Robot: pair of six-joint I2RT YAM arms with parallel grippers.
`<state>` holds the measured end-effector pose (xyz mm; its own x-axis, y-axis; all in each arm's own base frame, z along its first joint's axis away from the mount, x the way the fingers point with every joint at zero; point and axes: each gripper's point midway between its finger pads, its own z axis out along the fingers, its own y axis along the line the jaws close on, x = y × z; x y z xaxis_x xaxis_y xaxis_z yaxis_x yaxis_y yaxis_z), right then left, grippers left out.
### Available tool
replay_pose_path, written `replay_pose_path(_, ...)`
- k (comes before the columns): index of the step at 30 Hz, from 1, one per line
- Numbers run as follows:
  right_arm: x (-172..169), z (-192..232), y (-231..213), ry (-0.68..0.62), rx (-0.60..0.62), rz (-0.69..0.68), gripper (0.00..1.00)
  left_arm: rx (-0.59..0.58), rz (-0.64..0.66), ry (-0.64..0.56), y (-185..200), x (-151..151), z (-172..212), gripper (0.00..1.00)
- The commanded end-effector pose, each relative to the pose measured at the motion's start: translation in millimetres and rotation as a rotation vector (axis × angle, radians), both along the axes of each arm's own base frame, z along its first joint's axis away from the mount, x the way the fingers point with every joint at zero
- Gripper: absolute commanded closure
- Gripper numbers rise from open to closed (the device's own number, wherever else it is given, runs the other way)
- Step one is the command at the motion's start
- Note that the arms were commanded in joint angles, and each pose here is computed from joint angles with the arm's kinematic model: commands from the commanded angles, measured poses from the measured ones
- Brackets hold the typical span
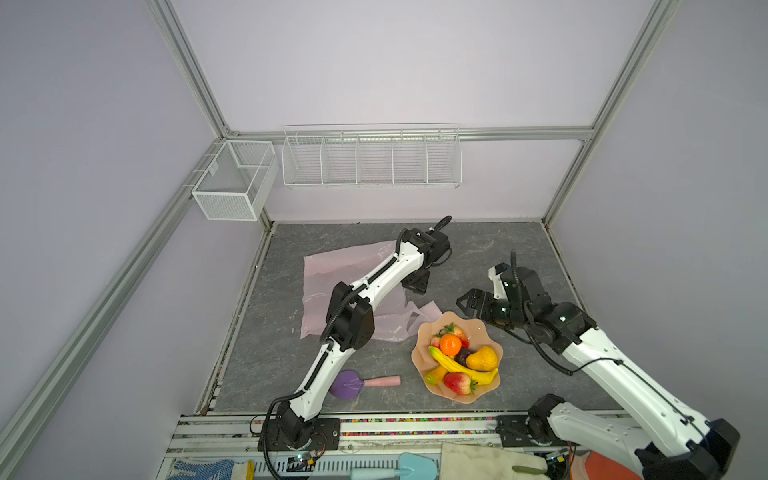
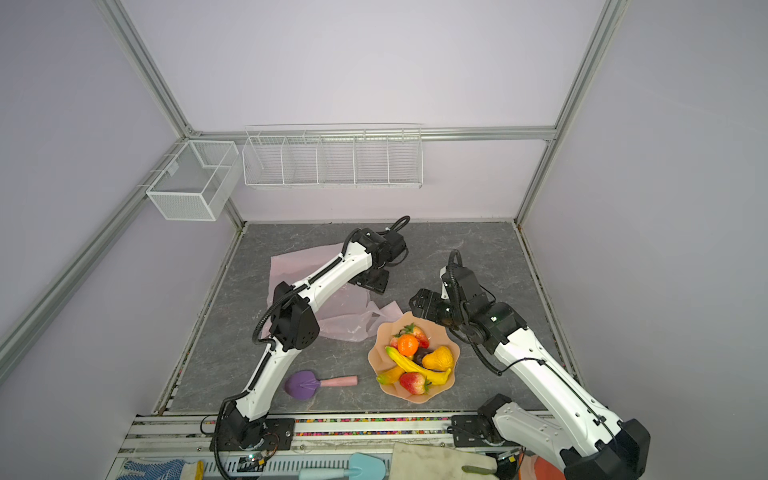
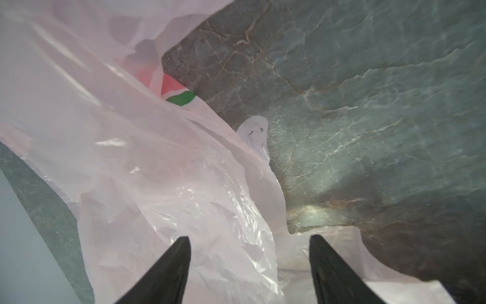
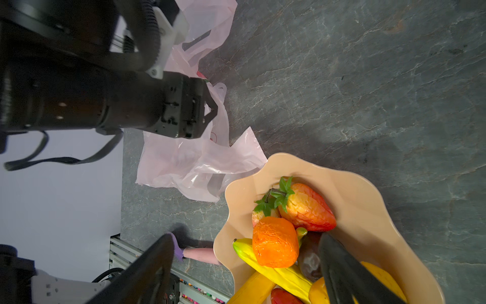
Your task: Place the fruits into the plastic bag
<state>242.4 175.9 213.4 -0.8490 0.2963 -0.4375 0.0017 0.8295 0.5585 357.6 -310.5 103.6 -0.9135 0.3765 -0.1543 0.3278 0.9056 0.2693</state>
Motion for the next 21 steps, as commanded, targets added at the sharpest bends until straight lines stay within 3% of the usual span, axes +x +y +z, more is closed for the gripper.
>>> replay_pose_path(1, -3.9, 3.3, -1.1, -0.005, -0.001, 0.023, 0.11, 0.106, -0.008, -0.009, 9.6, -10.9, 0.4, 0.27)
replay_pose_path(15, -2.4, 2.6, -4.7, -0.007, 0.007, 0.047, 0.11, 0.394, -0.053, -0.086, 45.2, -27.9, -21.9, 0.29)
replay_pose_path(19, -2.5, 5.4, -7.2, -0.014, 0.009, 0.045, 0.11, 0.422, -0.046, -0.114, 57.5, -31.1, -14.3, 0.4)
replay_pose_path(21, -2.5, 5.6, -9.6, -0.016, 0.005, 0.039, 0.11, 0.409, -0.028, -0.145, 63.9, -33.2, -5.6, 0.51)
